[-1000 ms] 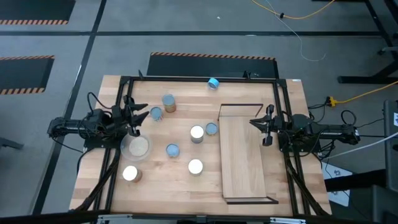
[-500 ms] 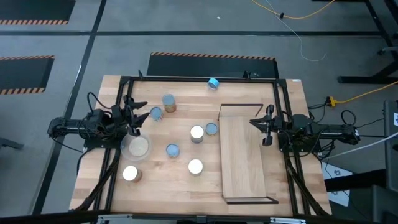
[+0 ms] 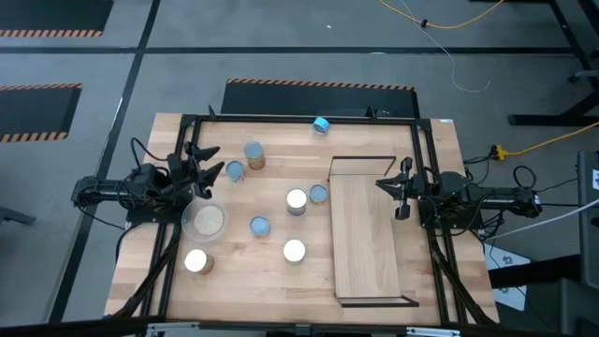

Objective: Pick and place cans onto a shelf
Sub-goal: Put the top orange can onto the shelf

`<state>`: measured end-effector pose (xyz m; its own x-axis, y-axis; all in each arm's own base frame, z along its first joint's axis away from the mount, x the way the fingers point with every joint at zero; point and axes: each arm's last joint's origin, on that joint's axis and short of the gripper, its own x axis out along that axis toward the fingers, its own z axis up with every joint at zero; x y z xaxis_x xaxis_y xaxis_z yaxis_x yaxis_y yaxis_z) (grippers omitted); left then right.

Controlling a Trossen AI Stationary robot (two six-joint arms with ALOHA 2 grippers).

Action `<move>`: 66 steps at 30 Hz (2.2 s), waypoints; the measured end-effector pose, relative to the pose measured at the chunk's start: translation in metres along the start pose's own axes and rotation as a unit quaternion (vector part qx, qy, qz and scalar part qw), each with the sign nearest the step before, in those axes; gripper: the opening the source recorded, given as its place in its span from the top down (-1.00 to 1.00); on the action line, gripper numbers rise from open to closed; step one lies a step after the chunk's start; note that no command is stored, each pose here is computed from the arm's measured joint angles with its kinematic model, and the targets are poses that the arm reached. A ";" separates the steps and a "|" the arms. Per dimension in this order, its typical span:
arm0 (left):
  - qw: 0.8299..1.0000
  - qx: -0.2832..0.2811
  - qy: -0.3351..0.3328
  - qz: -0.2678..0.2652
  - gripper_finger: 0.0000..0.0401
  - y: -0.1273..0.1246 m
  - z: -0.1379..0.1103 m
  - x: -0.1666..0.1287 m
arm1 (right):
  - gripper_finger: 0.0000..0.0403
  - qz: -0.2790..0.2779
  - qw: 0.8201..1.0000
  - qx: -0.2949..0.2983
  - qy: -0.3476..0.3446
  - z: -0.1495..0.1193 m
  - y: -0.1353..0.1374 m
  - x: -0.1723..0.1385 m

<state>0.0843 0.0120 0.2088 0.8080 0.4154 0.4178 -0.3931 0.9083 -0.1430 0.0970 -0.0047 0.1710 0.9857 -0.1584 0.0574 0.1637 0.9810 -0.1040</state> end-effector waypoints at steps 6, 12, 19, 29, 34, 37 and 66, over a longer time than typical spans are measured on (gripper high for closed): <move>1.000 -0.003 -0.007 0.001 -0.24 -0.001 0.011 0.005 | 0.81 0.000 1.000 0.000 0.000 0.000 0.000 0.000; 1.000 0.007 0.016 0.000 -0.24 -0.008 0.026 0.021 | 0.81 0.000 1.000 0.000 0.000 0.000 0.000 0.000; 0.996 0.033 0.052 0.059 -0.24 -0.016 0.043 0.055 | 0.81 0.000 1.000 0.000 0.000 0.000 0.000 0.000; 0.988 0.069 0.080 0.115 -0.24 -0.020 0.059 0.112 | 0.81 0.000 1.000 -0.001 0.000 0.000 0.000 0.000; 0.980 0.092 0.120 0.129 -0.24 -0.020 0.049 0.136 | 0.81 0.000 1.000 -0.002 0.000 0.000 0.000 0.000; 0.973 0.097 0.161 0.134 -0.24 -0.020 0.035 0.144 | 0.81 0.000 1.000 -0.002 0.000 0.000 0.000 0.000; 0.887 0.115 0.414 0.170 -0.24 -0.015 -0.079 0.149 | 0.81 0.000 1.000 -0.024 0.000 0.000 0.000 0.000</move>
<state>0.2453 0.0639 0.2022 0.6332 0.6435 -0.4301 -0.6781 0.7291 0.0925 0.0970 -0.0048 0.1708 0.9856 -0.1592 0.0567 0.1661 0.9744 -0.1517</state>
